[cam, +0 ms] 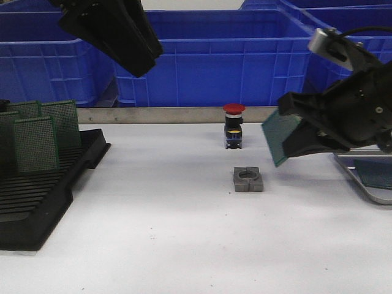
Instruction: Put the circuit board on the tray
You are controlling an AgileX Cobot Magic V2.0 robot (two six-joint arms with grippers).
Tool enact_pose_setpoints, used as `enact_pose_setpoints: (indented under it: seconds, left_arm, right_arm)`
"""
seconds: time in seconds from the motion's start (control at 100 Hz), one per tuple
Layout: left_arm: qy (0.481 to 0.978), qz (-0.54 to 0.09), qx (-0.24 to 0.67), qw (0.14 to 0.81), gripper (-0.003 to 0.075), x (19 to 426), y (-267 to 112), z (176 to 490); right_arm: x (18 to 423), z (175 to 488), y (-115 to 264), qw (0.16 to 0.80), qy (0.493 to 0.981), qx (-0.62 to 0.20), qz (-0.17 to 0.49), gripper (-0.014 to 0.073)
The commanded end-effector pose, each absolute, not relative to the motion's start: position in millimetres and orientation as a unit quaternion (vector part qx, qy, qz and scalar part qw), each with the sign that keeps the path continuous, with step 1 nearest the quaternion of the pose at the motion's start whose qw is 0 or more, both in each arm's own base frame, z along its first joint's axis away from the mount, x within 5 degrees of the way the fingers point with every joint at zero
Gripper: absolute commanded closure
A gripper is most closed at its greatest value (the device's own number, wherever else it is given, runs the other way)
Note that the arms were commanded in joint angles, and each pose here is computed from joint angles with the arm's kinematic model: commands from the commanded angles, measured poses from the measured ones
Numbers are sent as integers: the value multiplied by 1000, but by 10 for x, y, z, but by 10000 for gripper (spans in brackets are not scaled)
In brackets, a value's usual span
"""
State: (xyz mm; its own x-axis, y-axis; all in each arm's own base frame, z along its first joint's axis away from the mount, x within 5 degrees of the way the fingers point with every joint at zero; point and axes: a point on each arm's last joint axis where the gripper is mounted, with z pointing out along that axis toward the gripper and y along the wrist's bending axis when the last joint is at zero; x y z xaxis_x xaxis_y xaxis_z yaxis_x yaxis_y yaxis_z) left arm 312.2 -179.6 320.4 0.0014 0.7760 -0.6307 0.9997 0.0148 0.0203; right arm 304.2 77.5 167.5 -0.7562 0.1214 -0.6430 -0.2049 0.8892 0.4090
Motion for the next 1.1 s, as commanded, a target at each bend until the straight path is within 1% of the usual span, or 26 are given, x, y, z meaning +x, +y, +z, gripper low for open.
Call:
enact_pose_setpoints:
  seconds: [0.0, 0.15, 0.32, 0.51, 0.58, 0.61, 0.66, 0.7, 0.71, 0.73, 0.78, 0.85, 0.91, 1.04, 1.09]
  left_arm:
    - [655, -242, 660, 276, 205, 3018, -1813, 3465]
    - [655, -243, 660, 277, 205, 3018, -1814, 3466]
    - [654, -249, 657, 280, 205, 3014, -1824, 3475]
    - [654, -249, 657, 280, 205, 3014, -1824, 3475]
    - [654, -249, 657, 280, 205, 3014, -1824, 3475]
    - [654, -249, 657, 280, 205, 3014, -1824, 3475]
    - [654, -249, 657, 280, 205, 3014, -1824, 3475]
    - [654, -249, 657, 280, 205, 3014, -1824, 3475]
    - [654, -249, 657, 280, 205, 3014, -1824, 3475]
    - [654, -249, 657, 280, 205, 3014, -1824, 3475]
    - [654, -249, 657, 280, 205, 3014, -1824, 3475]
    - [654, -249, 657, 280, 205, 3014, -1824, 3475]
    - [654, -249, 657, 280, 206, 3014, -1824, 3475]
    - [654, -249, 657, 280, 211, 3014, -1824, 3475]
    - [659, -250, 653, 277, 238, 3015, -1822, 3473]
  right_arm:
    - [3121, 1898, 582, 383, 883, 62, 263, 663]
    - [3168, 1901, 212, 394, 875, 128, 250, 663]
    - [3139, 1860, -104, 399, 870, 174, 230, 663]
    - [3042, 1764, -242, 388, 871, 200, 226, 663]
    - [3025, 1740, -254, 384, 873, 205, 218, 645]
    - [3019, 1729, -257, 383, 874, 206, 216, 620]
    - [3018, 1726, -262, 382, 875, 207, 213, 548]
    - [3017, 1726, -268, 382, 875, 208, 210, 461]
    - [3016, 1725, -270, 382, 876, 209, 209, 428]
    - [3016, 1723, -273, 382, 876, 210, 207, 394]
    - [3014, 1719, -283, 381, 877, 212, 202, 258]
    - [3006, 1715, -295, 380, 878, 214, 196, 131]
    - [2998, 1725, -306, 382, 880, 212, 188, 90]
    - [2967, 1784, -335, 389, 886, 195, 159, 88]
    - [2950, 1830, -337, 395, 889, 178, 148, 89]
